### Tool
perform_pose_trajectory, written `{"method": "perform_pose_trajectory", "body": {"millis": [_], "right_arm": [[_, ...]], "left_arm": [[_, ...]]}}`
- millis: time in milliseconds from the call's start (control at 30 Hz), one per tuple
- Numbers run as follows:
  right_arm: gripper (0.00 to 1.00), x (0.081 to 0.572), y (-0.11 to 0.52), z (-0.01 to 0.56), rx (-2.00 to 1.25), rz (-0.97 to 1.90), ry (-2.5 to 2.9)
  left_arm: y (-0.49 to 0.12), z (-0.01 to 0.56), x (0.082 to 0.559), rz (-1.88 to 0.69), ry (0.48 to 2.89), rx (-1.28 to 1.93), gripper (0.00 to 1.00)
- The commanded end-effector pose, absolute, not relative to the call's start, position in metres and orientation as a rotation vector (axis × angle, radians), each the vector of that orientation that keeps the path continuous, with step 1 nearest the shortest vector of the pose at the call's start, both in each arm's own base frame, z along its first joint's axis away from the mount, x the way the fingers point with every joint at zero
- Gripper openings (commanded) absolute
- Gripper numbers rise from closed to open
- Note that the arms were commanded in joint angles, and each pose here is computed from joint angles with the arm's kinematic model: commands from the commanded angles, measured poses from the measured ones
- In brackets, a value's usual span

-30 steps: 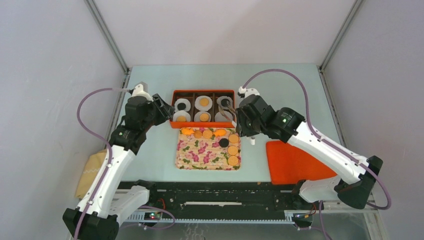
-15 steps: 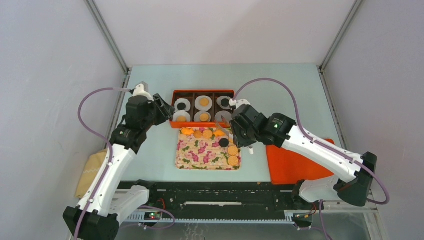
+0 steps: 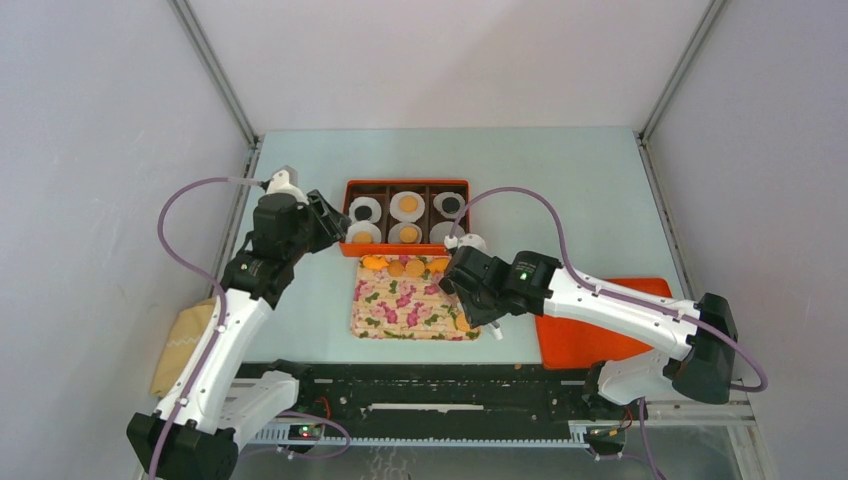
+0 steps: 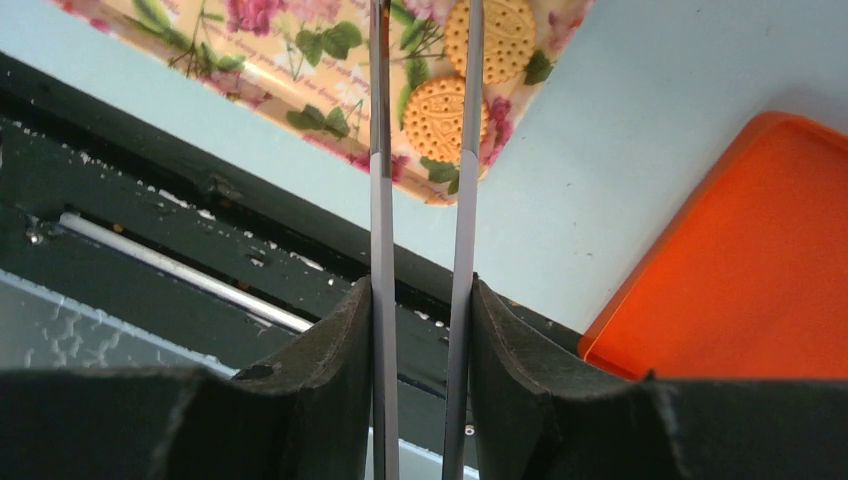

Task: Pack the cookies

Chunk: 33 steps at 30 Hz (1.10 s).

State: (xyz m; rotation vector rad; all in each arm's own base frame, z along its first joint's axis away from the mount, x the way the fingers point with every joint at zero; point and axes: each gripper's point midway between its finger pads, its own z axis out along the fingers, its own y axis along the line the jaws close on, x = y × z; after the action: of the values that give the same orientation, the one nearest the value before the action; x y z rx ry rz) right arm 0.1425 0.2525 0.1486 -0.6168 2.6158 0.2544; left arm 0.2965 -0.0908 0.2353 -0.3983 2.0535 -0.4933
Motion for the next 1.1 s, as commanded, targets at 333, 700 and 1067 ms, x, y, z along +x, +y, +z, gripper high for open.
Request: {"method": "perform_pose_trajectory", "body": {"millis": [333,700,1067], "right_arm": [[0.36,0.156,0.241,0.152,-0.516,0.183,2.576],[0.42,0.148,0.233,0.141,-0.479,0.169,2.624],[0.45,0.146,0.23,0.144,-0.457,0.184,2.64]], "left_arm": [[-0.095,0.237,0.292,-0.545,2.033,-0.383,0.54],[-0.097,0.238,0.29,-0.556,2.037,-0.377,0.55],[-0.098,0.239,0.289,-0.568,2.036,-0.374,0.55]]}}
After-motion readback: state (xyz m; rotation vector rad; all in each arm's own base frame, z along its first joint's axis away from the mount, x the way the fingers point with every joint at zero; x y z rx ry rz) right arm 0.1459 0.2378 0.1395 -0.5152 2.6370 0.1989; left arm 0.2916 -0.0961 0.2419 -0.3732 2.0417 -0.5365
